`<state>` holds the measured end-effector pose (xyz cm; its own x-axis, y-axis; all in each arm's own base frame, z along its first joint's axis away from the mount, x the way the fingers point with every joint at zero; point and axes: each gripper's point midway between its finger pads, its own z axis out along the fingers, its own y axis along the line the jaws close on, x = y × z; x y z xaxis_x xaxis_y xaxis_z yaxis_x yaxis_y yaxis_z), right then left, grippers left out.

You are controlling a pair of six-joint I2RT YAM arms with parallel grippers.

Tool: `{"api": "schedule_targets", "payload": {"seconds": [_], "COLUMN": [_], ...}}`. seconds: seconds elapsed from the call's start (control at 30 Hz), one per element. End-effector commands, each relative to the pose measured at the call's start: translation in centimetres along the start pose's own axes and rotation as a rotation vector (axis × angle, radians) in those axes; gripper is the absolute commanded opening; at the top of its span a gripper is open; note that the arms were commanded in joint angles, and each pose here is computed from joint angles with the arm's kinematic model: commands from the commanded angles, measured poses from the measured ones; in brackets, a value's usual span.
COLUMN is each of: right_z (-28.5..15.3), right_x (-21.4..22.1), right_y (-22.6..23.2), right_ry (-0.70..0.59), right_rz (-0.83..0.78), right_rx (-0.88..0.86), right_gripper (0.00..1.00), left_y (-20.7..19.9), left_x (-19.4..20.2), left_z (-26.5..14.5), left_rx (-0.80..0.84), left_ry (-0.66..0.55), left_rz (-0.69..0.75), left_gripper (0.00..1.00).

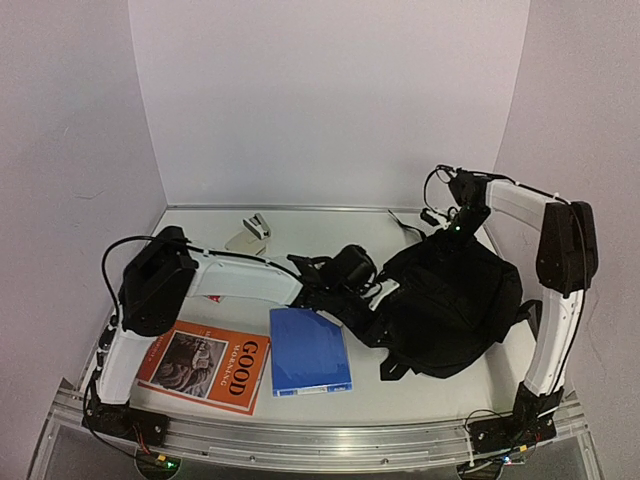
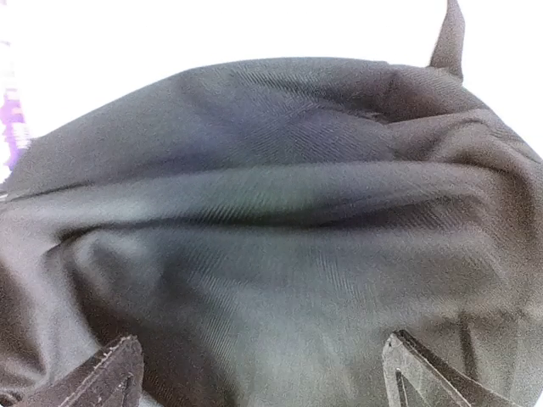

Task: Pack the student bag
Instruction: Adjust the student bag at the center of the board.

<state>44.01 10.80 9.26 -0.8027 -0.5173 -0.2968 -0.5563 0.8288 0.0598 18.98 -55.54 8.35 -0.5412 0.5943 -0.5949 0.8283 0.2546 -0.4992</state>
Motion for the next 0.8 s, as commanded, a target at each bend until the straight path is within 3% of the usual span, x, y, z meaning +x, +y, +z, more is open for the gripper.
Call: {"api": "schedule_targets", "payload": {"seconds": [0.0,0.1,0.27,0.77], "right_z": [-6.0,-6.3,-5.2,1.5], "right_x": [-2.3,-3.0,-4.1,-4.2], "right_y": [2.5,4.2,6.5,7.3], "right_ry": [-0.152,-0.168,-0.158,-0.056], "right_rz": [-0.038,-0.057,-0.070,-0.052], "right_rx": [-0.053,-0.083,-0.124,-0.078], "right_gripper": [0.98,0.98,0.96,0.86], "left_y": [1.1,4.1,8.4,10.2], "left_x": [-6.4,-7.3,-8.4,-8.6], "left_z": [-9.3,-11.6,-11.9,-6.7], "left_rx": [-0.040,-0.130,-0.196,-0.080], "left_ry": [-0.219,-0.262,-0.267,-0.195], "left_rz": [-0.020,-0.071,-0.164,-0.215], "left_gripper": [0.61,0.67,0.63,0.49]}}
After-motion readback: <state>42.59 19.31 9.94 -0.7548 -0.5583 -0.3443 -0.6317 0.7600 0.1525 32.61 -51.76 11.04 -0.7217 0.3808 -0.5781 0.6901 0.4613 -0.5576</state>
